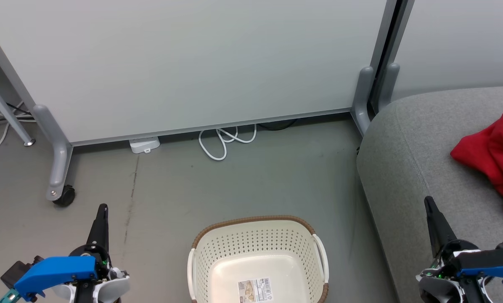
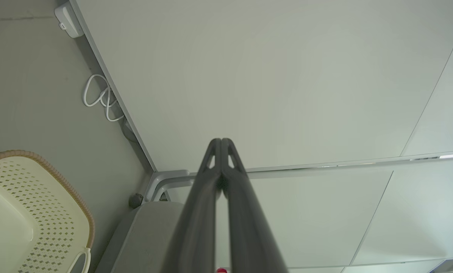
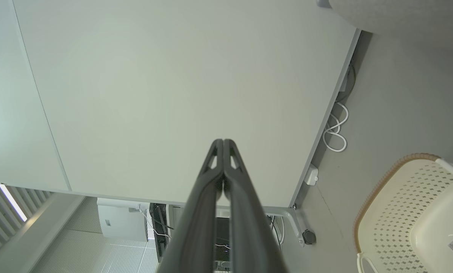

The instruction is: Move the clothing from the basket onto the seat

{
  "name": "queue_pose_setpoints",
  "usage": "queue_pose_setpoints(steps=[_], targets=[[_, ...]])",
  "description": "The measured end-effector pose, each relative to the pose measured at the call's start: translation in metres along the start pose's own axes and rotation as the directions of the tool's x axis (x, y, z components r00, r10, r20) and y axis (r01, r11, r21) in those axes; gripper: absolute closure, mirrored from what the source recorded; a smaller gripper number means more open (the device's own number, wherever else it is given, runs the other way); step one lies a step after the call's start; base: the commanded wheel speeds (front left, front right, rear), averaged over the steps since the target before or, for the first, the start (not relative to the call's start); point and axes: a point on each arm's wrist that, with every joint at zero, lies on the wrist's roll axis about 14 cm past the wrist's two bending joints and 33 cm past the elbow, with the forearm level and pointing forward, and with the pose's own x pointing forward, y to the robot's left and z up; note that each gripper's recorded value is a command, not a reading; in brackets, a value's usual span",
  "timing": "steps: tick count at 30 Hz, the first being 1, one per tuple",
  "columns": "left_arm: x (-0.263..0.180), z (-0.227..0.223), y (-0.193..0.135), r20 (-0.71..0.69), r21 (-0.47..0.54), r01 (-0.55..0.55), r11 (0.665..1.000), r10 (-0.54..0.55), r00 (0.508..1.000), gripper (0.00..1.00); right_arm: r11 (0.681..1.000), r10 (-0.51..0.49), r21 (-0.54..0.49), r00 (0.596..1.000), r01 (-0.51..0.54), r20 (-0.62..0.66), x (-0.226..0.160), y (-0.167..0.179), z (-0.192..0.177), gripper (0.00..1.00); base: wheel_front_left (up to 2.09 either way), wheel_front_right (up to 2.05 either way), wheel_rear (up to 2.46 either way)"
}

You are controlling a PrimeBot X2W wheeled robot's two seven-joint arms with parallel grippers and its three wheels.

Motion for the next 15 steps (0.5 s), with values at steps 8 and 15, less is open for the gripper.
queue_pose_setpoints(steps=[8,15], targets=[[0.0017,0.0013,-0.0047,0.001,-0.049,0.016,0.999,-0.016,1.000,1.00,0.999,0.013,0.053,1.000,-0.013,0.004,0.0014,0.0034,0.0012,1.00,0.00,0.00,0.00],[0.0036,0.0023,-0.0097,0.001,-0.092,0.034,0.995,-0.034,0.999,1.00,0.995,0.018,0.097,1.000,-0.019,0.006,0.0014,0.0044,0.0018,1.00,0.00,0.00,0.00]])
